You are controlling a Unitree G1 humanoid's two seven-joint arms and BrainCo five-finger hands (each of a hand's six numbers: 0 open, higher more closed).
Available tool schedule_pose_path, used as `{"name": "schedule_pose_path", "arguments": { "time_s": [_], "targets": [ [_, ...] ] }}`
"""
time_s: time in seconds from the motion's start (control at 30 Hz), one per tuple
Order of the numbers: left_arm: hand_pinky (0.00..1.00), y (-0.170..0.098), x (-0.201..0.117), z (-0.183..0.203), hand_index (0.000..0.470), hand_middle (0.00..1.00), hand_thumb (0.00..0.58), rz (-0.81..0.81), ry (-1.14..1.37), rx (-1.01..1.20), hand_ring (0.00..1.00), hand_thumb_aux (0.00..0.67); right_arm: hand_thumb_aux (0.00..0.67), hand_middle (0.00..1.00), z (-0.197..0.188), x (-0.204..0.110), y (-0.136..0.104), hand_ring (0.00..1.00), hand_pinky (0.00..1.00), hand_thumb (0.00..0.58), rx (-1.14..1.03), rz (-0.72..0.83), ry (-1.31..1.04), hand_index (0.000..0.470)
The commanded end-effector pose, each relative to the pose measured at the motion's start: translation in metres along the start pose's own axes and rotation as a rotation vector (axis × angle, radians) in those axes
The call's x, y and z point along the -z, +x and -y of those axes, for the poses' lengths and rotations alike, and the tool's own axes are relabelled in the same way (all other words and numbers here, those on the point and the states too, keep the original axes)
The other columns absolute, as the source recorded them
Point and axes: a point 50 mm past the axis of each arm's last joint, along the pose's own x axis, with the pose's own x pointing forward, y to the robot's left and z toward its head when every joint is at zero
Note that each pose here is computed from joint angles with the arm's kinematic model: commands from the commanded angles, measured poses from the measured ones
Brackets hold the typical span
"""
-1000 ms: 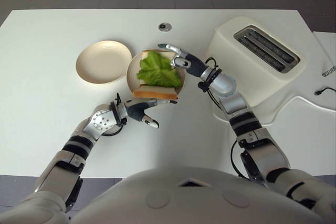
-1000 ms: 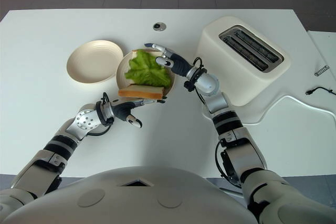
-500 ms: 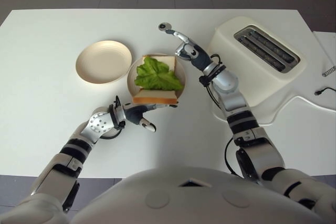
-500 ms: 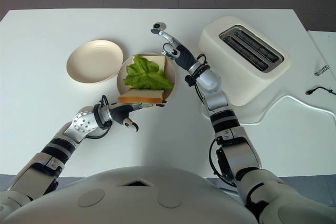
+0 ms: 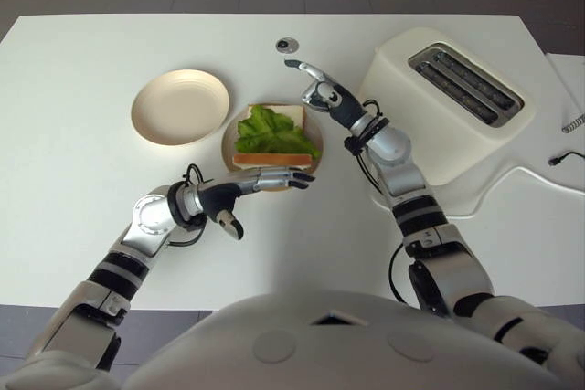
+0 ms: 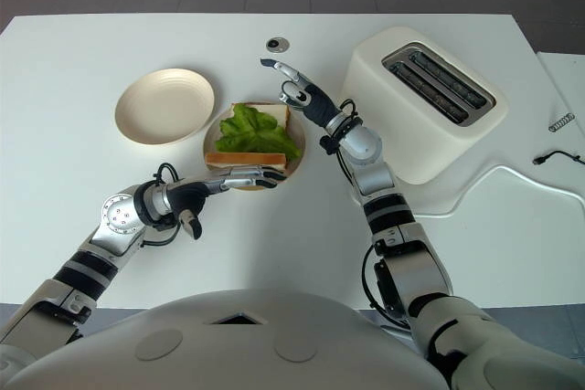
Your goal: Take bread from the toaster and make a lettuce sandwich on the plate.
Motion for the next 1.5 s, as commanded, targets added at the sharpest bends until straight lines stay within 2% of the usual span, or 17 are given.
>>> {"name": "schedule_pose_path", "arguments": {
  "time_s": [0.03, 0.07, 0.1, 0.13, 0.17, 0.3, 0.57, 0.7, 0.9, 1.03, 1.1, 1.2, 1.3, 1.5],
  "targets": [
    [0.0, 0.002, -0.001, -0.014, 0.0, 0.0, 0.0, 0.018, -0.002, -0.085, 0.0, 0.0, 0.0, 1.0, 0.02, -0.023, -0.001, 1.0, 1.0, 0.0, 0.179, 0.168, 0.067, 0.0],
    [0.0, 0.002, 0.0, -0.018, 0.0, 0.0, 0.0, 0.021, 0.003, -0.118, 0.0, 0.0, 0.0, 1.0, 0.026, -0.031, -0.002, 1.0, 1.0, 0.0, 0.233, 0.221, 0.081, 0.0],
    [0.0, 0.003, 0.0, -0.023, 0.0, 0.0, 0.0, 0.031, 0.004, -0.165, 0.0, 0.0, 0.0, 0.57, 0.029, -0.035, -0.003, 0.57, 0.57, 0.0, 0.266, 0.252, 0.085, 0.0],
    [0.0, 0.004, 0.0, -0.03, 0.0, 0.0, 0.0, 0.045, 0.0, -0.223, 0.0, 0.0, 0.0, 0.36, 0.031, -0.038, -0.004, 0.36, 0.36, 0.0, 0.283, 0.267, 0.085, 0.0],
    [0.0, 0.005, 0.0, -0.038, 0.0, 0.0, 0.0, 0.059, -0.006, -0.289, 0.0, 0.0, 0.0, 0.0, 0.031, -0.04, -0.005, 0.0, 0.0, 0.0, 0.297, 0.281, 0.084, 0.0],
    [0.0, 0.007, 0.011, -0.054, 0.0, 0.0, 0.0, 0.012, 0.008, -0.42, 0.0, 0.0, 0.0, 0.0, 0.036, -0.048, -0.011, 0.0, 0.0, 0.0, 0.359, 0.346, 0.096, 0.0],
    [0.0, 0.014, 0.029, -0.051, 0.0, 0.0, 0.0, -0.061, 0.017, -0.454, 0.0, 0.0, 0.0, 0.0, 0.04, -0.052, -0.016, 0.0, 0.0, 0.0, 0.392, 0.376, 0.112, 0.0],
    [0.0, 0.011, 0.022, -0.053, 0.0, 0.0, 0.0, -0.003, -0.014, -0.488, 0.0, 0.0, 0.0, 0.0, 0.035, -0.046, -0.016, 0.0, 0.0, 0.0, 0.364, 0.347, 0.12, 0.0],
    [0.0, -0.008, 0.015, -0.087, 0.0, 0.0, 0.0, 0.064, -0.025, -0.727, 0.0, 0.0, 0.0, 0.0, 0.022, -0.039, -0.015, 0.0, 0.0, 0.0, 0.301, 0.315, 0.137, 0.0],
    [0.0, -0.018, 0.004, -0.098, 0.0, 0.0, 0.0, 0.159, -0.072, -0.81, 0.0, 0.0, 0.0, 0.0, 0.02, -0.035, -0.017, 0.0, 0.0, 0.0, 0.29, 0.302, 0.141, 0.0],
    [0.0, -0.019, -0.008, -0.09, 0.0, 0.0, 0.0, 0.264, -0.153, -0.73, 0.0, 0.0, 0.0, 0.0, 0.021, -0.034, -0.017, 0.0, 0.0, 0.0, 0.291, 0.295, 0.141, 0.0],
    [0.0, -0.013, -0.023, -0.054, 0.0, 0.0, 0.0, 0.337, -0.228, -0.414, 0.0, 0.0, 0.0, 0.0, 0.023, -0.033, -0.016, 0.0, 0.0, 0.0, 0.293, 0.285, 0.149, 0.0],
    [0.0, -0.01, -0.021, -0.026, 0.0, 0.0, 0.0, 0.294, -0.246, -0.199, 0.0, 0.0, 0.0, 0.0, 0.024, -0.032, -0.016, 0.0, 0.0, 0.0, 0.293, 0.278, 0.157, 0.0],
    [0.0, -0.006, -0.006, -0.01, 0.0, 0.0, 0.0, 0.194, -0.219, -0.086, 0.0, 0.0, 0.0, 0.0, 0.024, -0.029, -0.016, 0.0, 0.0, 0.0, 0.288, 0.257, 0.155, 0.0]
  ]
}}
